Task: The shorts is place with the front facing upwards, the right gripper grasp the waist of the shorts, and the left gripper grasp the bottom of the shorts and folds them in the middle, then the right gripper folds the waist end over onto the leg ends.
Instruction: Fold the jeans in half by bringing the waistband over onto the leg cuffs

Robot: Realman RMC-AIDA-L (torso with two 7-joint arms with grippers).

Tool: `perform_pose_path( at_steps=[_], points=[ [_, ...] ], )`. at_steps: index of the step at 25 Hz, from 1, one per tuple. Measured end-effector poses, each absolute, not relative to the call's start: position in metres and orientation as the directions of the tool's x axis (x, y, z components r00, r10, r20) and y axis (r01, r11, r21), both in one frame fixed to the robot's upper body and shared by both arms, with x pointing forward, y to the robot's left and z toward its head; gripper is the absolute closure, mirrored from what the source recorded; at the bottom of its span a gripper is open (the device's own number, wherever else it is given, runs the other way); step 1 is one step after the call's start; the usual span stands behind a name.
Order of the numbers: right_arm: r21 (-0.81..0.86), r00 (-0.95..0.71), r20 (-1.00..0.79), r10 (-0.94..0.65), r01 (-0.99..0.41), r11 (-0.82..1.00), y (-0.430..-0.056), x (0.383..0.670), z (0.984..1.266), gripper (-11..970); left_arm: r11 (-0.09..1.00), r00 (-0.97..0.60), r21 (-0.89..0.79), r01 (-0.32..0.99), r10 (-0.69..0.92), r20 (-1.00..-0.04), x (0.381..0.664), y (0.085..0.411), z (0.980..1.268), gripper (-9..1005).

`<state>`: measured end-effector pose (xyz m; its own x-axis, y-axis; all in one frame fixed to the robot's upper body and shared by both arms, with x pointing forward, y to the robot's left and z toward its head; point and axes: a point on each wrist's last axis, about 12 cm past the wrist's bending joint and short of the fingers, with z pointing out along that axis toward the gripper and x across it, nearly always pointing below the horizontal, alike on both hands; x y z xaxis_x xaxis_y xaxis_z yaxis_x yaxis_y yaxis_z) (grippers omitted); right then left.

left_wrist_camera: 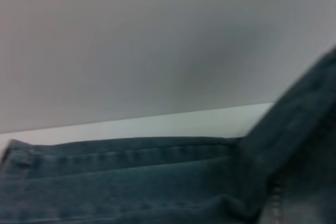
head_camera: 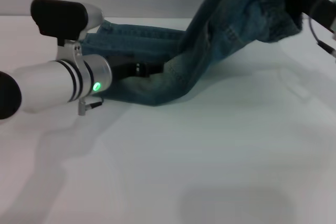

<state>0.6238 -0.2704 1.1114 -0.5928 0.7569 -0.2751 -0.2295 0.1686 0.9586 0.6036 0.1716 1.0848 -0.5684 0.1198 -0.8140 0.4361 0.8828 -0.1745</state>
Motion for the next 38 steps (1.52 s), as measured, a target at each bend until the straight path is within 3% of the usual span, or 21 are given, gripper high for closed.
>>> perform_pose_path(
  at_steps=[10,24,33,38],
  points=[
    [0.929,-0.688,-0.368,0.626,-0.297,0.220,-0.220,0.656,1.143,848,0.846,-0.556,-0.205,0.493,0.124,-0.822,0.590,0.141,1.078,148],
    [0.910,-0.740,-0.412,0.532,-0.301,0.286,-0.198,0.664,1.148,848,0.749,-0.510,-0.203,0.631,0.204,-0.836,0.576,0.087,1.086,149],
    [0.903,-0.742,-0.421,0.522,-0.289,0.317,-0.204,0.662,1.143,848,0.736,-0.527,-0.248,0.629,0.170,-0.832,0.568,0.093,1.093,149],
    [0.899,-0.737,-0.428,0.523,-0.290,0.328,-0.207,0.664,1.144,850,0.718,-0.483,-0.232,0.657,0.163,-0.860,0.543,0.107,1.102,149]
  ],
)
